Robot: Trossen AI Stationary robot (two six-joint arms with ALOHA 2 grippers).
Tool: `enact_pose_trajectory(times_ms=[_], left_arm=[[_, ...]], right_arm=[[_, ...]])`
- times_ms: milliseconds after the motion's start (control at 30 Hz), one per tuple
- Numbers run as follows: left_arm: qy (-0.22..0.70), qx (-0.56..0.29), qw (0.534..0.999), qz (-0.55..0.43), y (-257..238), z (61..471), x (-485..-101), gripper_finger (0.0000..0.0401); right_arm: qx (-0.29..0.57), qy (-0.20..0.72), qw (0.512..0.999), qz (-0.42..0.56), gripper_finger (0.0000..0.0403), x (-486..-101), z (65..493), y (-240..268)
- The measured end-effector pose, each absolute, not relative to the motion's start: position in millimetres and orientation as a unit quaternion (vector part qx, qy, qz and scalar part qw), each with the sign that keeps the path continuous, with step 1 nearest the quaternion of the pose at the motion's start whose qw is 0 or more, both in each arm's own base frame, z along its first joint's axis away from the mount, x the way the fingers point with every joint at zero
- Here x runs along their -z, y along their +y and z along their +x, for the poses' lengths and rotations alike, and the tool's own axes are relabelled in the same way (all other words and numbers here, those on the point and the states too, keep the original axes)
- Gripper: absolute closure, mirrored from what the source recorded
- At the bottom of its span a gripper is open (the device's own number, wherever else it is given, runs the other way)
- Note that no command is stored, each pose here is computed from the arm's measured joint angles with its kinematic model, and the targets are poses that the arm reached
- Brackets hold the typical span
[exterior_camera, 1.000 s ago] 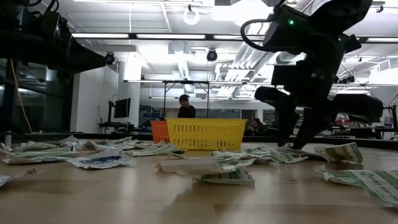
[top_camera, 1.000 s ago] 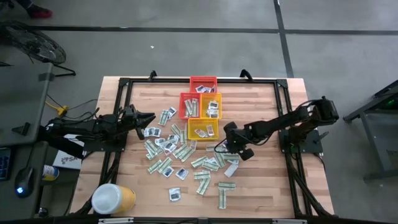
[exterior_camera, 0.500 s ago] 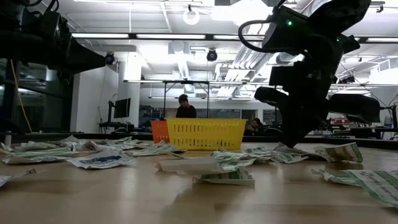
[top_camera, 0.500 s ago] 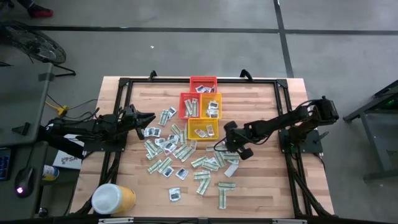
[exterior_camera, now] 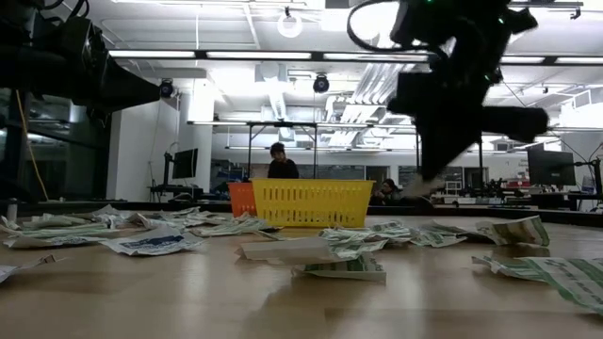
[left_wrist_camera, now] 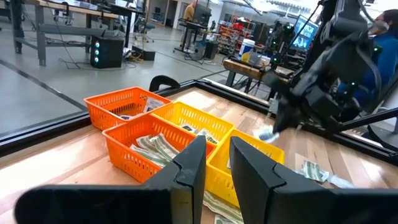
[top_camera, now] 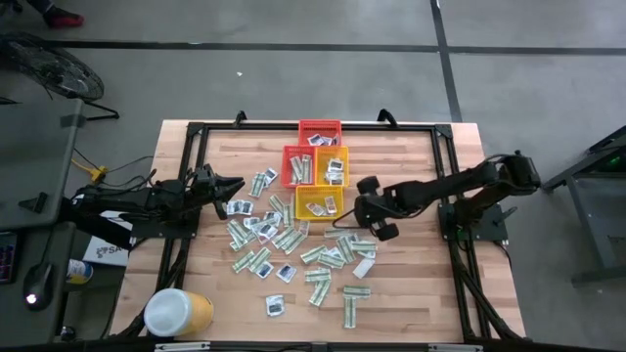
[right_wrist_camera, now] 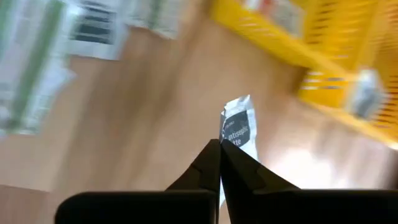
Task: Pick & Place First Aid Supplies
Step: Put the towelette pack into the top yellow bin
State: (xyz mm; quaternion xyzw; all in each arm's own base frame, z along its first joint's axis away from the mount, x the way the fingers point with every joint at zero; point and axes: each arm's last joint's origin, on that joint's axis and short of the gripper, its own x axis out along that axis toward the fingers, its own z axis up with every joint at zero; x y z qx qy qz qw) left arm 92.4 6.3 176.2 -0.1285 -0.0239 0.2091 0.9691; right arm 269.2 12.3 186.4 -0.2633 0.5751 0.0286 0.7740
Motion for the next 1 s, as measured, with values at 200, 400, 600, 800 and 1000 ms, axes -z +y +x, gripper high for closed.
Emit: enact_pose_trajectory(times_ms=[200, 400, 600, 800, 1000], left_arm=[[-0.024, -0.208, 0.969, -0.129, 6.2, 92.5, -176.1, 0.0328], [-0.024, -0.208, 0.969, -0.129, 6.2, 92.5, -176.1, 0.0328], [-0.024, -0.208, 0.969, -0.129, 6.2, 92.5, -176.1, 0.0328], [-0.024, -0.208, 0.969, -0.129, 6.2, 92.5, -176.1, 0.0328], [-0.024, -0.208, 0.969, -0.129, 6.2, 92.4, -176.2, 0.0328]], right_arm=[[0.013, 0.55, 0.764, -0.337, 0.0402, -219.1, 285.0, -4.3], [0.031, 0.505, 0.774, -0.38, 0.0403, -231.1, 300.6, -29.9], [0.065, 0.502, 0.783, -0.361, 0.0403, -215.4, 315.5, -51.0], [0.117, 0.489, 0.812, -0.297, 0.0403, -199.0, 328.5, -63.3], [0.112, 0.475, 0.837, -0.247, 0.0402, -183.8, 338.0, -70.5]])
